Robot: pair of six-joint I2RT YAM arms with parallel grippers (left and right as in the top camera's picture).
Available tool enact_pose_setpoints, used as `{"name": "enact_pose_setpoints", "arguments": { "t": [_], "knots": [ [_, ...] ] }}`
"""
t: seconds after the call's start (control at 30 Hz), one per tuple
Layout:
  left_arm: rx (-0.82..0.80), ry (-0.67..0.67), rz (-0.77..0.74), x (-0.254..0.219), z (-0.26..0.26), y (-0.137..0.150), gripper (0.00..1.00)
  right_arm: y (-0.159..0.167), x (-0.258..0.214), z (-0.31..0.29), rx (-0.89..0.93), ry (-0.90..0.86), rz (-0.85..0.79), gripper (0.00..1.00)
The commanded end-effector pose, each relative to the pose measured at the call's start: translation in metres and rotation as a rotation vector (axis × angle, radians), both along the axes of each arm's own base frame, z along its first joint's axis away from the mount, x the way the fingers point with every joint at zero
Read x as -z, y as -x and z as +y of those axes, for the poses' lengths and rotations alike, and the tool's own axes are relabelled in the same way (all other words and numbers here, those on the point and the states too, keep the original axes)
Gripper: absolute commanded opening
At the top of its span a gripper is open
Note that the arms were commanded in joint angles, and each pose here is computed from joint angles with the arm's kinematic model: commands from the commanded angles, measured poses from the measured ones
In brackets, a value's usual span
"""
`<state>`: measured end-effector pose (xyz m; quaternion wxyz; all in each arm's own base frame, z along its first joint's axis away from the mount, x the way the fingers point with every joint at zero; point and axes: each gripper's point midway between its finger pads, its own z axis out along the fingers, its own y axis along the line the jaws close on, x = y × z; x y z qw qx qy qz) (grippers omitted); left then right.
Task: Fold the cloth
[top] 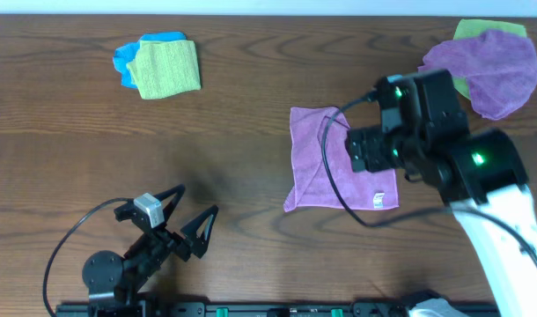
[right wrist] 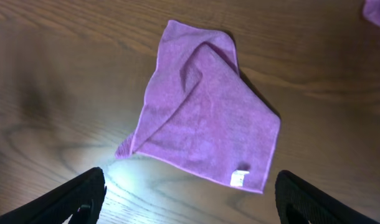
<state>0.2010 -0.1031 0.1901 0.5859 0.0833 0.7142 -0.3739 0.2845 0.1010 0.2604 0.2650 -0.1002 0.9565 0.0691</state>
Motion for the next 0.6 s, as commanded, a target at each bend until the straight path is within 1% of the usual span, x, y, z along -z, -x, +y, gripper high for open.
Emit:
{"name": "enact_pose_setpoints", "arguments": {
  "t": [0.0,0.07,0.2,0.3,0.37,0.47,0.57],
  "knots": [
    [-0.003,0.023,0.015,-0.002,0.0,-0.002,0.95,0.018,-0.001,-0.007,0.021,0.001,-0.025,0.88],
    [-0.012,0.024,0.039,0.002,0.001,-0.006,0.95,0.028,0.001,-0.01,0.02,-0.006,-0.041,0.89],
    [0.034,0.045,0.055,-0.001,-0.007,-0.015,0.95,0.039,0.008,-0.014,0.031,-0.015,-0.045,0.92],
    [0.083,0.05,0.113,-0.003,-0.018,-0.026,0.95,0.041,0.016,-0.015,0.046,-0.018,-0.024,0.93],
    [0.125,0.026,0.158,-0.003,-0.028,-0.035,0.95,0.039,0.018,-0.014,0.048,-0.02,-0.025,0.93],
    [0.213,-0.032,0.227,-0.003,-0.051,-0.056,0.95,0.034,0.015,-0.013,0.048,-0.028,-0.049,0.95],
    [0.284,-0.059,0.284,-0.006,-0.076,-0.08,0.95,0.032,0.014,-0.013,0.052,-0.028,-0.055,0.96]
  ]
}}
